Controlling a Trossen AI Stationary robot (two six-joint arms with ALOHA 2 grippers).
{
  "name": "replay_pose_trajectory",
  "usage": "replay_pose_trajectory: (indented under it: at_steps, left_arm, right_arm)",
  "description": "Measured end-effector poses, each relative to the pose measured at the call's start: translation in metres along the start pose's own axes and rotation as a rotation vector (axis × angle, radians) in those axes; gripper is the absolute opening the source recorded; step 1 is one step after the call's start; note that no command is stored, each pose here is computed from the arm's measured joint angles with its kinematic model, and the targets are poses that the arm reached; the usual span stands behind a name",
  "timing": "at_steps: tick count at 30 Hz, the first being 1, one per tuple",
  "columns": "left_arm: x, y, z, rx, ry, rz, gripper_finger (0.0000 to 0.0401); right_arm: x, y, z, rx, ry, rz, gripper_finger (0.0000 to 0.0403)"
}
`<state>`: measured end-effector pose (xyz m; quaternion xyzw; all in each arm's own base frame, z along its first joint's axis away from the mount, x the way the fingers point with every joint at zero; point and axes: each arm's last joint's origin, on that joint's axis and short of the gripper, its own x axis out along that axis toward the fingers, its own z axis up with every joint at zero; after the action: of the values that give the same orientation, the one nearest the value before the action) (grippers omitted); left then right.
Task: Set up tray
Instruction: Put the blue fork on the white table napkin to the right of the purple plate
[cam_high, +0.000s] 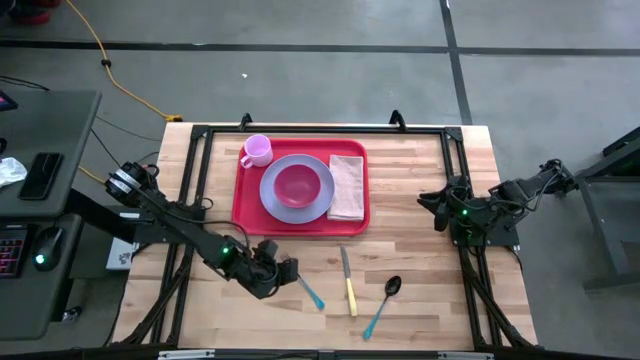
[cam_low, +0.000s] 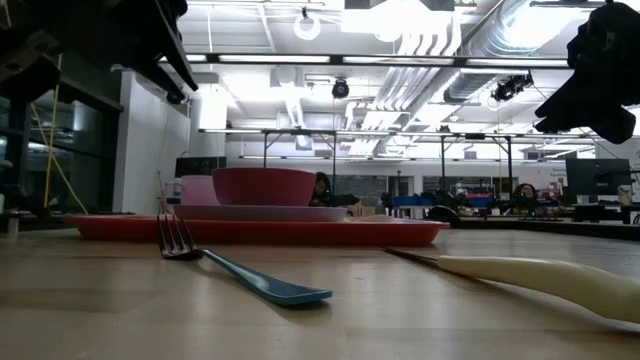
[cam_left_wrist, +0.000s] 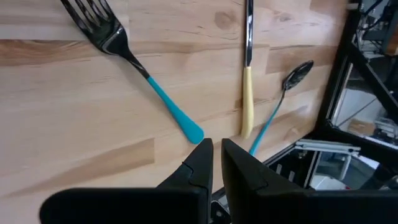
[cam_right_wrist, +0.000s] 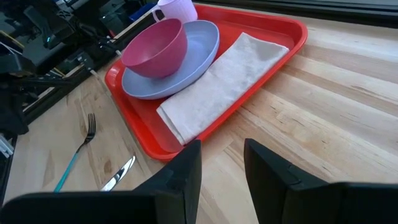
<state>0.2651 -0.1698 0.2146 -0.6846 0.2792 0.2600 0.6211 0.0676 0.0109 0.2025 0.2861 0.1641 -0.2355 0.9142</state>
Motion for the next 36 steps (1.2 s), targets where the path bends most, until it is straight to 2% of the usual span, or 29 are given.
replay_pose_trajectory:
  at_steps: [5, 9, 14, 21, 23, 26, 30, 33, 36]
  left_arm:
    - [0.000, 0.000, 0.000, -0.120, -0.003, -0.005, 0.0065]
    - [0.004, 0.001, 0.000, -0.227, 0.033, 0.030, 0.0065]
    - [0.017, 0.004, 0.006, -0.298, 0.014, 0.080, 0.0065]
    - [0.040, 0.002, 0.025, -0.338, -0.032, 0.117, 0.0065]
    - [0.047, -0.002, 0.027, -0.349, -0.008, 0.079, 0.0065]
    - [0.053, -0.008, 0.024, -0.298, 0.005, 0.004, 0.0065]
    - [0.055, -0.011, 0.020, -0.270, -0.029, -0.001, 0.0065]
    - [0.051, -0.017, 0.015, -0.266, -0.036, 0.042, 0.0065]
    - [0.042, -0.027, 0.010, -0.269, -0.031, 0.134, 0.0065]
  right_arm:
    - [0.000, 0.000, 0.000, 0.000, 0.000, 0.000, 0.0099]
    - [0.000, 0.000, 0.000, 0.000, -0.001, -0.001, 0.0099]
    - [0.000, 0.000, 0.000, -0.001, -0.003, -0.002, 0.0099]
    - [0.000, 0.000, 0.000, -0.001, -0.004, -0.003, 0.0099]
    - [0.000, 0.000, 0.000, -0.001, -0.003, -0.003, 0.0099]
    - [0.000, 0.000, 0.000, -0.004, -0.001, -0.006, 0.0099]
    - [0.001, 0.001, -0.001, -0.012, 0.006, -0.011, 0.0099]
    - [0.002, 0.002, -0.001, -0.020, 0.009, -0.021, 0.0099]
    - [0.003, 0.002, -0.002, -0.029, 0.015, -0.029, 0.0099]
